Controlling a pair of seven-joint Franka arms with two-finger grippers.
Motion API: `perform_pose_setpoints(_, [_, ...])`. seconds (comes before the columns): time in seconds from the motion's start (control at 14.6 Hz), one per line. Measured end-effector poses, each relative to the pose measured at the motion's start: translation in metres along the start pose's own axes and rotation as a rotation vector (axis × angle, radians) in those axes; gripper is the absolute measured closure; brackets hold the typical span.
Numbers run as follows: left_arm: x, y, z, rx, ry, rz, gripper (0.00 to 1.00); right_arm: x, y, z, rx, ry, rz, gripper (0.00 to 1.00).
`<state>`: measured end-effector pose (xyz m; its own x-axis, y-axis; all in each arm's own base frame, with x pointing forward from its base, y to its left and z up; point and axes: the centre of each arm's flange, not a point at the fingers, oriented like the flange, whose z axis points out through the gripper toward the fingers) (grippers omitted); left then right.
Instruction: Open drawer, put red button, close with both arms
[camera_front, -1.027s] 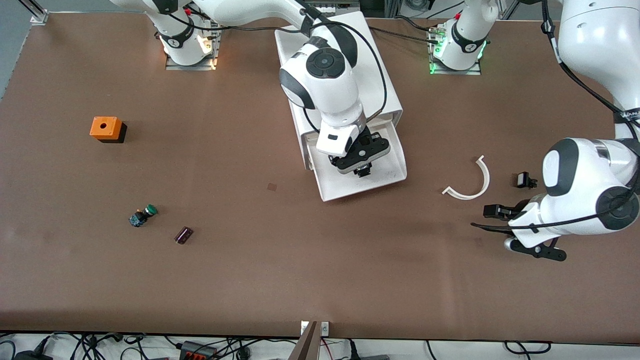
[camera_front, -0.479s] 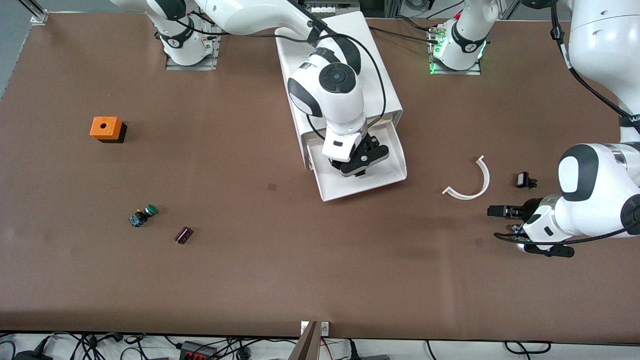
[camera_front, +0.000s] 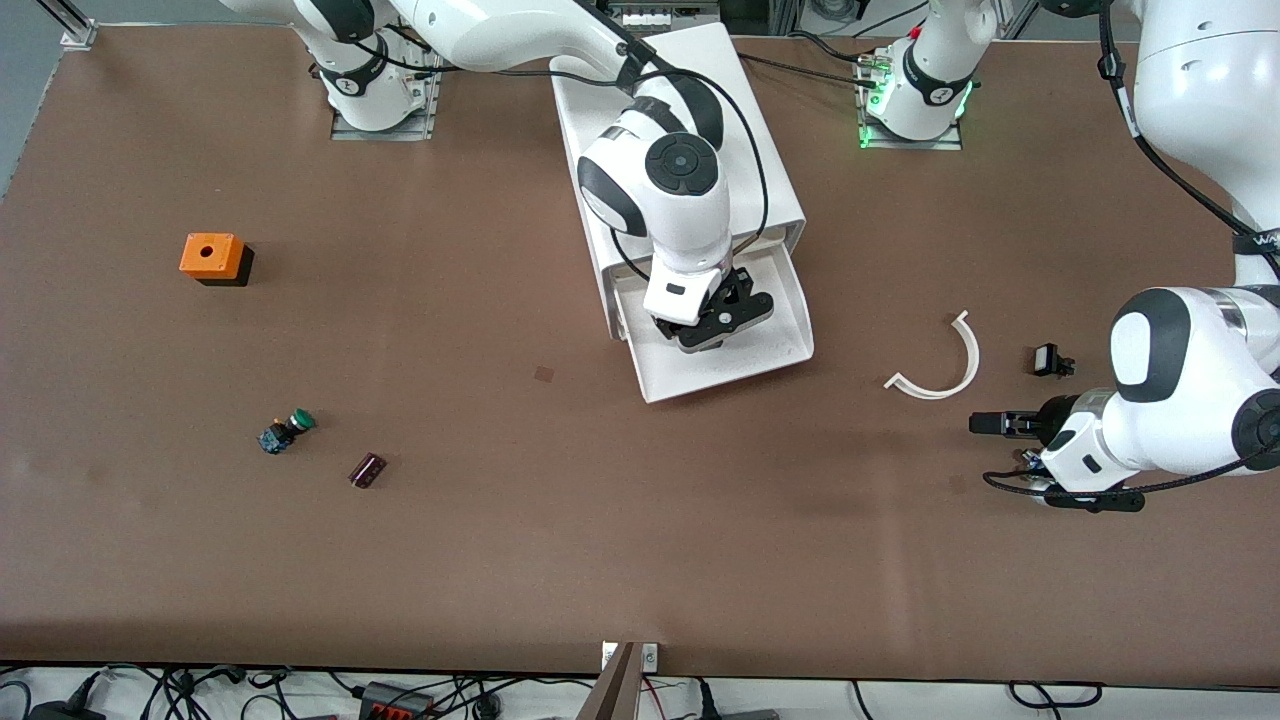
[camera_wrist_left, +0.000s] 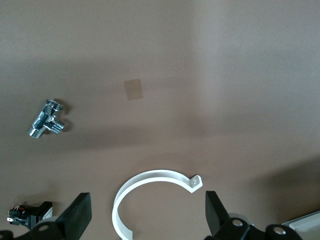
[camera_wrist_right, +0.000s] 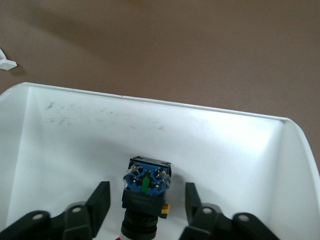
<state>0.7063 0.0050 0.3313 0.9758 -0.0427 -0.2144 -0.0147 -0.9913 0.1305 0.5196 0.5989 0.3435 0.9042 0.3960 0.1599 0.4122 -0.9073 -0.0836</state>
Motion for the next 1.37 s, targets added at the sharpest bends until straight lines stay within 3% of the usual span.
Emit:
perform_pose_setpoints(0.07, [0.0,0.0,0.0,0.0,0.0,0.0,0.0,0.002,-0.001,-0.004,0.004,0.009,0.01,0.15])
perform_pose_setpoints(0.21, [0.0,0.003,0.0,0.0,0.0,0.004,0.0,0.012,-0.004,-0.03,0.029,0.068,0.047,0.0])
perform_pose_setpoints(0.41, [0.001,0.012,0.001,-0.001,0.0,-0.008,0.0,0.035,0.007,-0.082,0.069,0.187,0.111,0.0])
perform_pose_setpoints(0.55, [0.001,0.025,0.0,0.001,0.001,-0.062,0.0,0.052,0.047,-0.103,0.058,0.208,0.167,0.0])
perform_pose_setpoints(0.96, [-0.002,0.102,0.008,0.009,-0.005,-0.151,0.0,0.072,0.222,-0.124,-0.124,0.05,0.358,0.0])
perform_pose_setpoints(1.23, [-0.012,0.175,0.019,0.023,-0.015,-0.247,0.0,0.063,0.371,-0.169,-0.171,-0.018,0.44,0.0])
perform_pose_setpoints(1.37, [-0.019,0.207,0.031,0.035,-0.028,-0.242,0.0,0.047,0.433,-0.188,-0.176,-0.078,0.45,0.0])
